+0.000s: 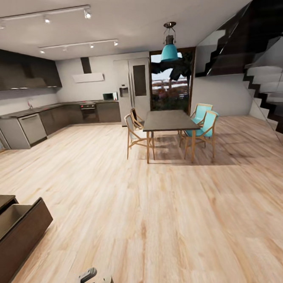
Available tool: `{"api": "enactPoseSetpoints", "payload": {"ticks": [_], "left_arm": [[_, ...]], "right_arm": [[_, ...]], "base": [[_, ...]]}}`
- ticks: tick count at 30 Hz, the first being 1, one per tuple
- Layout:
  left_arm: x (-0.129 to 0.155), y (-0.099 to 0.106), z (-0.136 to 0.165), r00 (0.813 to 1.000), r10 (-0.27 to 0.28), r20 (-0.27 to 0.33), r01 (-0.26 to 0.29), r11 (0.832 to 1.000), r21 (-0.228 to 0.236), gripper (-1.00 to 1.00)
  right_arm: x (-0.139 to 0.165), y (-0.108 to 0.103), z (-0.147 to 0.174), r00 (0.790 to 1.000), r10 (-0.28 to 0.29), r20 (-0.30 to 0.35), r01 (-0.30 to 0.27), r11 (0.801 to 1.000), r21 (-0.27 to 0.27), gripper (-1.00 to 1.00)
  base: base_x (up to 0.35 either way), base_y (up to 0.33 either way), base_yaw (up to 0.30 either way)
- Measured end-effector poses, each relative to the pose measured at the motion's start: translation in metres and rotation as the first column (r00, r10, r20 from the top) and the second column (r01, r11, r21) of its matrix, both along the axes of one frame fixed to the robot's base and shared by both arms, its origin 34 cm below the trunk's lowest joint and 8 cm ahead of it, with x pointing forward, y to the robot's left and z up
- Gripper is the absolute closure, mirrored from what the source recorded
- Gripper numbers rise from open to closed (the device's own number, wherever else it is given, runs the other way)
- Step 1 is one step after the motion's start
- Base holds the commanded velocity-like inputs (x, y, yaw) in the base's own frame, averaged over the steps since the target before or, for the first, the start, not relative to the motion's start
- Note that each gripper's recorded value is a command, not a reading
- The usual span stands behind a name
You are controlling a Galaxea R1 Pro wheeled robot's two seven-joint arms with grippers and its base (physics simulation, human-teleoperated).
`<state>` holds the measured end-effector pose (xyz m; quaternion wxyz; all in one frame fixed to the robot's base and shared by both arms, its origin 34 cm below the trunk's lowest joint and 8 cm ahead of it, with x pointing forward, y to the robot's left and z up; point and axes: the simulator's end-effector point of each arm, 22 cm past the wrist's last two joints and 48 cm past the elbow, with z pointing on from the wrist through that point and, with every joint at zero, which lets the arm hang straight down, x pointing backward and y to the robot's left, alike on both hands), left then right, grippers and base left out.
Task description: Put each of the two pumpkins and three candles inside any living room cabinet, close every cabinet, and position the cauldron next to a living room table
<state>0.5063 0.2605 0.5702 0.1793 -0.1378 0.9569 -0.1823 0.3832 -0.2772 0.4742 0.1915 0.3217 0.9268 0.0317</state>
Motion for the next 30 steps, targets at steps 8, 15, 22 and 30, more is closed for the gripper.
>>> {"api": "enactPoseSetpoints", "payload": {"ticks": [8,15,22,30], "left_arm": [[-0.0008,-0.0008,-0.0013,1.000,0.000,-0.004,0.000,1.000,-0.001,-1.00],[-0.0013,0.0000,-0.0024,1.000,0.000,-0.006,0.000,1.000,0.000,-1.00],[-0.0024,0.0002,-0.0037,1.000,0.000,-0.010,0.000,1.000,0.000,-1.00],[-0.0027,0.0011,-0.0045,1.000,0.000,-0.012,0.000,1.000,0.001,-1.00]], "right_arm": [[-0.0013,0.0004,-0.0009,1.000,0.000,-0.004,0.000,1.000,0.000,-1.00],[-0.0025,0.0000,-0.0017,1.000,-0.001,-0.007,0.001,1.000,0.000,-1.00],[-0.0037,-0.0001,-0.0025,1.000,-0.002,-0.010,0.002,1.000,0.001,-1.00],[-0.0051,-0.0002,-0.0033,1.000,-0.002,-0.014,0.002,1.000,0.000,-1.00]], "base": [[0.000,-0.004,-0.292],[0.000,0.000,-0.292],[0.018,-0.025,-0.292],[0.112,-0.165,-0.292]]}}
